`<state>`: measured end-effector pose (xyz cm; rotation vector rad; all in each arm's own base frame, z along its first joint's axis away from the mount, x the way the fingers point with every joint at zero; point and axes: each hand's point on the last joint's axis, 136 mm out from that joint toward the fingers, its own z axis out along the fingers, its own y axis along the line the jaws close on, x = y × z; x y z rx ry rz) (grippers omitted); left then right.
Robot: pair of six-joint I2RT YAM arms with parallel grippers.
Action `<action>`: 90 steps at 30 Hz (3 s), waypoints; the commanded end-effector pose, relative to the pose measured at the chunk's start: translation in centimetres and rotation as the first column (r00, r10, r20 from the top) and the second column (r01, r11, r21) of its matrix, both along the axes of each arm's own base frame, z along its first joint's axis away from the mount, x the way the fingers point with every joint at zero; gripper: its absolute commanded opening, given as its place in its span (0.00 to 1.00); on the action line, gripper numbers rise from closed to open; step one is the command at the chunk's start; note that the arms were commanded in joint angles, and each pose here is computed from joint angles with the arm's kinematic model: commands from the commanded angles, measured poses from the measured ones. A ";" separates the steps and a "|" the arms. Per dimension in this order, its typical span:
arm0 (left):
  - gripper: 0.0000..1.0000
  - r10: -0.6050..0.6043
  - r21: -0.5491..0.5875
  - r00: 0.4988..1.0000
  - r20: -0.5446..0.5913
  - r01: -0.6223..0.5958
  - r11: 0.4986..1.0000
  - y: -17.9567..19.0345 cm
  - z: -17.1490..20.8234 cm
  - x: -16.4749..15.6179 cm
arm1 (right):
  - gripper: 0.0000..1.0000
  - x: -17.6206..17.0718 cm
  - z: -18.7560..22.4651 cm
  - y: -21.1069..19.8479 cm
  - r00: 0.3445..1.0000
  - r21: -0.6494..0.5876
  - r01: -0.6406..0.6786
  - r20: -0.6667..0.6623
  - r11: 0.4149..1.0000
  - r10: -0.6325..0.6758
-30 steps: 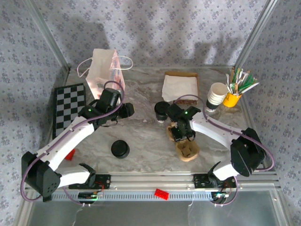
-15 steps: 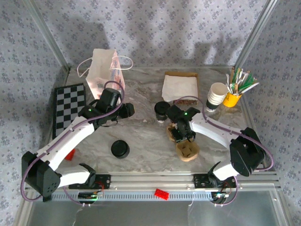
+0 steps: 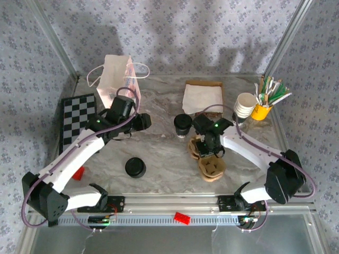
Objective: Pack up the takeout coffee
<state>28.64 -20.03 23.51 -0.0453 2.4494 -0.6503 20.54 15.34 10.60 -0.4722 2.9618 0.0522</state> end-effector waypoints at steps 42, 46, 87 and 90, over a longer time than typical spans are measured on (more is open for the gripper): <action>0.45 0.182 0.315 0.983 0.030 -0.181 0.932 18.0 9.0 17.5 | 0.29 3.8 9.8 -0.1 0.966 0.141 0.248 0.031 0.958 -0.255; 0.33 0.170 0.325 0.985 -0.020 -0.154 0.933 18.0 7.9 18.1 | 0.29 3.9 10.1 -0.2 0.966 0.140 0.248 0.044 0.959 -0.257; 0.00 0.208 0.026 0.975 -0.079 -0.207 0.978 5.2 9.0 5.4 | 0.28 1.7 13.9 -3.2 0.941 0.156 0.320 0.063 0.935 -0.333; 0.00 0.228 0.023 0.970 -0.086 -0.227 0.974 5.2 8.7 4.6 | 0.28 1.6 14.2 -3.4 0.939 0.159 0.324 0.066 0.933 -0.337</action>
